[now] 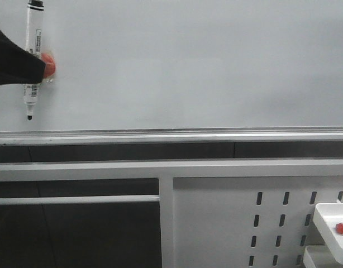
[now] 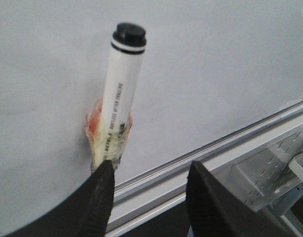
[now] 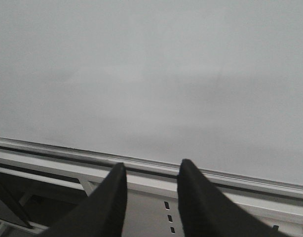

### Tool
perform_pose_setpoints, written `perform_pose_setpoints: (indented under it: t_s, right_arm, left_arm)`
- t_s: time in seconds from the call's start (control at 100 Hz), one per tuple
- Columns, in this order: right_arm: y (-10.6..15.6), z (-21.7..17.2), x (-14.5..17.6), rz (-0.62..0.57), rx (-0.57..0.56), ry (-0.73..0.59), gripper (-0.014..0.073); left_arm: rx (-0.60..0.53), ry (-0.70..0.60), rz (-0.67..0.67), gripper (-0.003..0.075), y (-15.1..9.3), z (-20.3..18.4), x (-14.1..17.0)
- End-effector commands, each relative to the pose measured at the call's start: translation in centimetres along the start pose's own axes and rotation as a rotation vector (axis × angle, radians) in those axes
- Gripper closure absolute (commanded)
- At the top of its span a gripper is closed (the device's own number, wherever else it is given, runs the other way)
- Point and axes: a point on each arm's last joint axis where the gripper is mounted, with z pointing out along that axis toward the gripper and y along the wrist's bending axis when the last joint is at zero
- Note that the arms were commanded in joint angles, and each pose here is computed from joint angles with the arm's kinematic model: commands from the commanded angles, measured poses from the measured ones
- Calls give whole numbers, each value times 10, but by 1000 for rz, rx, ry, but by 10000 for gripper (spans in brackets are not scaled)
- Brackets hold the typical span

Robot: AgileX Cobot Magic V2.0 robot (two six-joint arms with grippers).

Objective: Write number 1 on whiteboard

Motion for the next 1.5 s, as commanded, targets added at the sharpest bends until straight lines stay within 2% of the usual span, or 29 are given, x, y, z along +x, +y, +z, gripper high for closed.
perform_pose_setpoints:
  t_s: [0.0, 0.07, 0.24, 0.6, 0.88, 1.26, 1.49]
  right_arm:
    - [1, -1, -19, -26, 0, -106, 371]
    - [1, -1, -19, -26, 0, -106, 371]
    - [1, -1, -19, -26, 0, -107, 371]
    - [1, -1, -19, -26, 0, -109, 371]
    - [1, -1, -20, -26, 0, -128, 371]
    - [1, -1, -21, -25, 1, -136, 371]
    - [1, -1, -21, -25, 1, -136, 371]
  left_arm:
    - [-24, -136, -52, 416, 1, 5, -19]
    - [-40, -141, -90, 416, 3, 8, -18]
    - [-62, -132, -21, 416, 4, 11, -16]
    - [-149, -137, -52, 414, 12, 10, -16]
    - [-163, -70, -49, 412, 13, 26, -4]
    - [-177, -75, -42, 412, 14, 30, -3]
    - [-138, -101, 14, 412, 3, 32, -5]
